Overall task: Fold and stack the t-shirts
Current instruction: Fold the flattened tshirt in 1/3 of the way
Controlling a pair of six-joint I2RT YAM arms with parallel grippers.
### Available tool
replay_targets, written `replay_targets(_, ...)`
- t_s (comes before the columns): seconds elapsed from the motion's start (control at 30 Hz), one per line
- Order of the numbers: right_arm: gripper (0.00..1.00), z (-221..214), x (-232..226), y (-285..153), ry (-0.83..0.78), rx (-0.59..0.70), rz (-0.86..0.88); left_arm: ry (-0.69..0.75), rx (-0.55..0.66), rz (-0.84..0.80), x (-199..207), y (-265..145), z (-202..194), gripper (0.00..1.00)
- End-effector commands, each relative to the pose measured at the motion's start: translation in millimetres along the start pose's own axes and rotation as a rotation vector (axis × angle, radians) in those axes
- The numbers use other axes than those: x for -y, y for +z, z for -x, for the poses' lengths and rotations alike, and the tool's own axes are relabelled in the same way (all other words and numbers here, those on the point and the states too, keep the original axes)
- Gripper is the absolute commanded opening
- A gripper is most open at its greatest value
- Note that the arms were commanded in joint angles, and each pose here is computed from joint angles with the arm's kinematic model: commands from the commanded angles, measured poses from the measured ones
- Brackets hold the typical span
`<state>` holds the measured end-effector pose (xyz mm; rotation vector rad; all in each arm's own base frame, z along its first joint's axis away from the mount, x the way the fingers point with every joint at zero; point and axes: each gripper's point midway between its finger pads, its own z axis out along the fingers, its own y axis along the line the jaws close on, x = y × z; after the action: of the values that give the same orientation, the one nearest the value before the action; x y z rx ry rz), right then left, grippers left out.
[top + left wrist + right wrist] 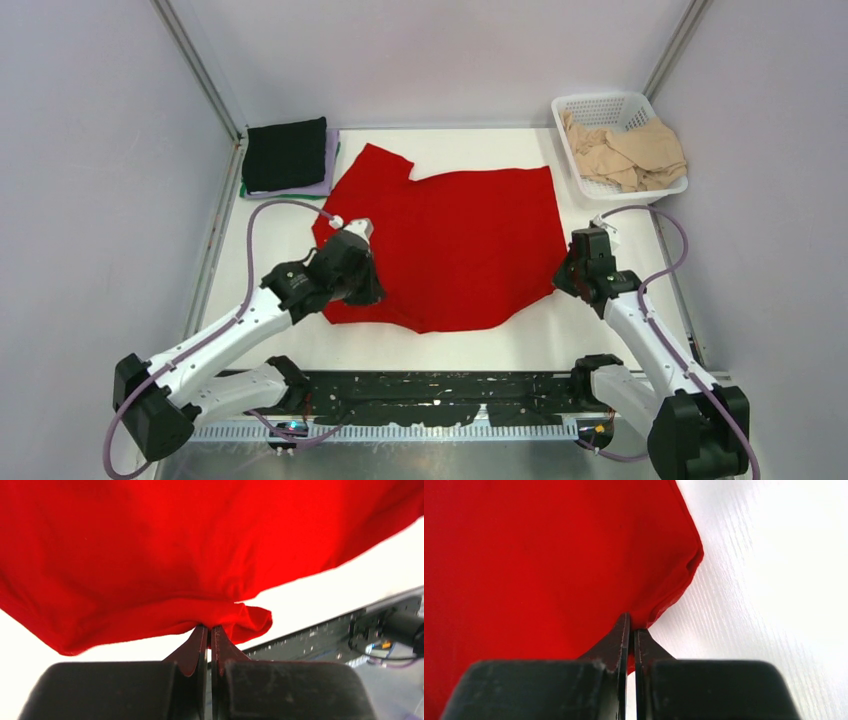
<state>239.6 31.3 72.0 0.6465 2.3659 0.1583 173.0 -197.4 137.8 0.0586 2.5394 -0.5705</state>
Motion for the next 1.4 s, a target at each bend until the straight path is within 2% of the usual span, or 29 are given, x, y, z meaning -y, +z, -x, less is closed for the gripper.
replay_targets(0.0, 0.05, 32, -21, -2, -0.014, 0.056, 0.043, 0.013, 0.121, 0.031, -1, 1, 53, 0.00)
replay_targets(0.43, 0.05, 70, -21, 2, -0.036, 0.106, -0.067, 0.079, 0.266, 0.095, -11, 4, 137, 0.00)
replay_targets(0.77, 0.05, 87, -24, 14, -0.025, 0.115, -0.115, 0.127, 0.263, 0.136, -25, 22, 180, 0.00)
replay_targets(0.97, 0.05, 93, -23, 21, 0.006, 0.130, -0.123, 0.202, 0.279, 0.114, -25, 32, 201, 0.00)
replay_targets(1.17, 0.05, 97, -23, 29, 0.016, 0.144, -0.128, 0.193, 0.263, 0.144, -36, 46, 213, 0.00)
replay_targets(1.37, 0.12, 102, -22, 45, 0.047, 0.139, -0.145, 0.173, 0.194, 0.210, -56, 79, 224, 0.00)
